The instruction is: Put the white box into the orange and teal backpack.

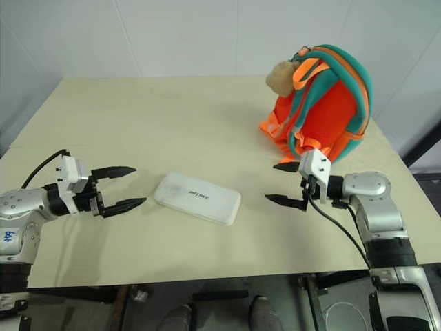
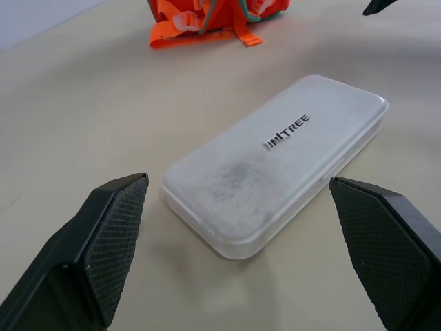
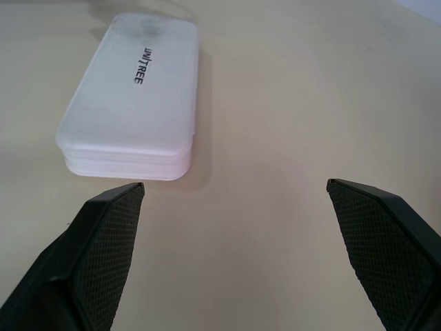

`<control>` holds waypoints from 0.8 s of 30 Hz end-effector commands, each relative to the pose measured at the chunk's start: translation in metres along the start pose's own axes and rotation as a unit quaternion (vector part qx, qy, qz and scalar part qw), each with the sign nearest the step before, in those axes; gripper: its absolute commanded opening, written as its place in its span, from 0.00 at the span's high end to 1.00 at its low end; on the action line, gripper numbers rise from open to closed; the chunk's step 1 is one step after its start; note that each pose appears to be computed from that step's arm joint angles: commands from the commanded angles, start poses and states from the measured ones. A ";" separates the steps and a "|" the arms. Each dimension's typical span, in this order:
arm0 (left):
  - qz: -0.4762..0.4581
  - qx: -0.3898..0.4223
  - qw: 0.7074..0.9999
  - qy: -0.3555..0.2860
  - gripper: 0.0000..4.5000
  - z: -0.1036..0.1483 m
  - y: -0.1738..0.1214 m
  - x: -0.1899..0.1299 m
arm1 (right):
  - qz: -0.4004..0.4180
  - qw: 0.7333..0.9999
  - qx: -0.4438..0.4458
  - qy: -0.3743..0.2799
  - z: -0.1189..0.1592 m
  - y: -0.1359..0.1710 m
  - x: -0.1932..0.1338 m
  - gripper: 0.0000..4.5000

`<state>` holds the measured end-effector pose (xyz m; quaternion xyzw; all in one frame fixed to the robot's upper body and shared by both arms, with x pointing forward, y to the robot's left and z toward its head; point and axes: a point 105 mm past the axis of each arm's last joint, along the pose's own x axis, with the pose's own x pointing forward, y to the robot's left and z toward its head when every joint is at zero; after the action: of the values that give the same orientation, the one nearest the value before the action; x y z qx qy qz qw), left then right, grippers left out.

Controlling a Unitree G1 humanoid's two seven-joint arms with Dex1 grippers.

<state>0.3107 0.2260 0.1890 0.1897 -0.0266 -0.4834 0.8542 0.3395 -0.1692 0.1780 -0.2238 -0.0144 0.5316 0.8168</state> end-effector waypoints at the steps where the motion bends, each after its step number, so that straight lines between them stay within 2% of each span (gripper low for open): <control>1: -0.013 0.011 1.000 -0.010 0.00 0.010 0.002 0.002 | -0.010 1.000 -0.019 -0.016 0.014 -0.002 -0.006 0.01; 8: -0.008 0.032 0.999 -0.005 0.00 0.009 0.010 0.009 | 0.001 1.000 0.006 -0.014 0.005 0.014 0.004 0.01; 9: -0.002 0.036 0.999 -0.001 0.04 0.007 0.014 0.008 | 0.003 1.000 0.011 -0.011 0.003 0.017 0.007 0.04; 11: 0.026 0.050 0.998 0.008 0.13 0.004 0.028 0.004 | 0.016 1.000 0.020 -0.009 -0.002 0.029 0.012 0.14; 15: 0.066 0.056 0.996 0.038 0.42 -0.008 0.044 -0.009 | 0.023 0.999 0.028 0.007 -0.018 0.044 0.025 0.44; 22: 0.070 0.039 0.993 0.091 0.93 -0.042 0.035 -0.020 | 0.034 0.999 0.028 0.003 -0.022 0.046 0.045 0.98; 23: 0.061 0.033 0.993 0.095 0.99 -0.046 0.031 -0.016 | 0.034 0.999 0.029 0.005 -0.024 0.046 0.048 1.00; 24: 0.055 0.029 0.993 0.097 0.99 -0.048 0.029 -0.013 | 0.034 0.999 0.030 0.006 -0.025 0.045 0.051 1.00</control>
<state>0.3385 0.2666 0.1562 0.2515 0.0309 -0.4099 0.8762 0.3269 -0.1236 0.1224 -0.1959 0.0297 0.5552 0.8078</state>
